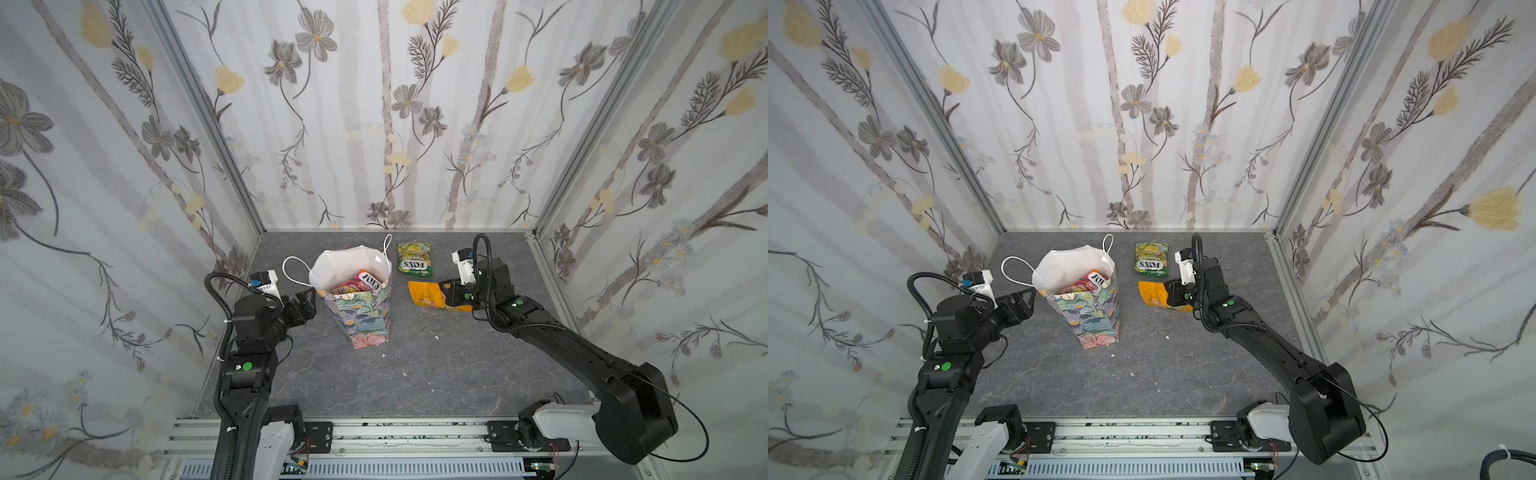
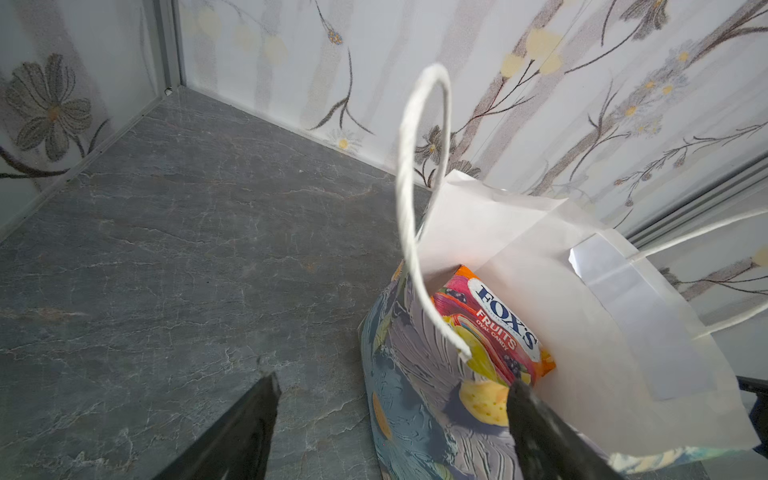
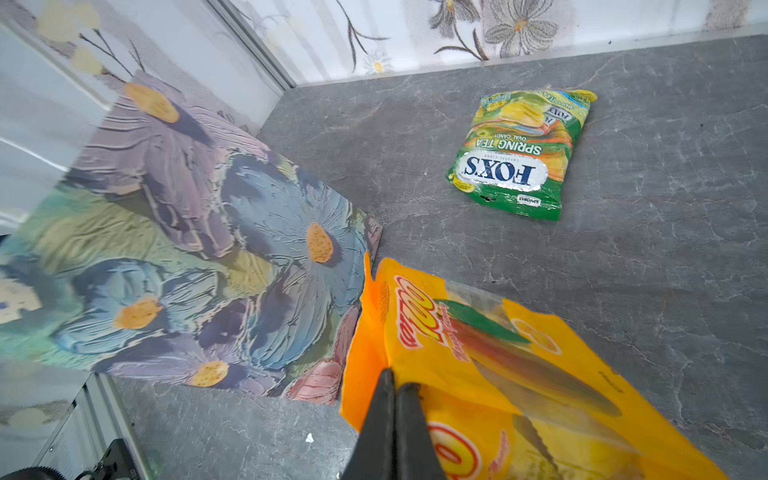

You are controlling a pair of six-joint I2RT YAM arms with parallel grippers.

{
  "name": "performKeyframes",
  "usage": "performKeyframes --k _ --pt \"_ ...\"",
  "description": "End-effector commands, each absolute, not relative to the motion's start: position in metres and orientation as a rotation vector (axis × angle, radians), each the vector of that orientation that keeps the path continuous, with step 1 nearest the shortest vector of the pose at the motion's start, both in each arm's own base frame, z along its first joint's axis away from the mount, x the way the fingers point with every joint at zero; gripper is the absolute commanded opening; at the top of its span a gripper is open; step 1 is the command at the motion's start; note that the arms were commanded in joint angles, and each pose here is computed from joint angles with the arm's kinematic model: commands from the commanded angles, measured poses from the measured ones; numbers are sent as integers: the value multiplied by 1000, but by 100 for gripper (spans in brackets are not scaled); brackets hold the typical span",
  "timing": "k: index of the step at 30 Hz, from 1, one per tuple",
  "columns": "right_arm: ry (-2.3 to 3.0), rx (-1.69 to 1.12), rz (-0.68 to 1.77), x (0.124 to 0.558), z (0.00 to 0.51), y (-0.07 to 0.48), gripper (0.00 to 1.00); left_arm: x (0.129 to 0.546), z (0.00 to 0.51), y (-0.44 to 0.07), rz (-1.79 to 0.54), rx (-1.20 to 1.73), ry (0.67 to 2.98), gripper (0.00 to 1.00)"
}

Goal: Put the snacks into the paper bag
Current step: 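Lift the LOT 100 packet up from the table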

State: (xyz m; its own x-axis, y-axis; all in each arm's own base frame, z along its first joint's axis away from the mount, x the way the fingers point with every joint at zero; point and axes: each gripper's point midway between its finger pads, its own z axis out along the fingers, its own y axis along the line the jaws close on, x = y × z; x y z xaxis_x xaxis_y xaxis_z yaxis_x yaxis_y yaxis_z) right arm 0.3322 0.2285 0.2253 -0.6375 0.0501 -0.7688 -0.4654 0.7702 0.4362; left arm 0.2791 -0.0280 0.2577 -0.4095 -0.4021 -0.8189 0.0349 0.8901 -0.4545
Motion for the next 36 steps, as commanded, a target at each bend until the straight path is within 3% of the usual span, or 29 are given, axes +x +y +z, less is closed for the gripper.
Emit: performKeyframes --k 1,26,36 --pt "2013 -350 790 332 265 231 0 282 267 -29 -496 -247 1903 86" --pt "1656 -480 748 314 456 261 0 282 266 -30 -501 -241 1904 86" --pt "1547 -455 731 327 514 270 0 281 268 -32 -507 -232 1900 86"
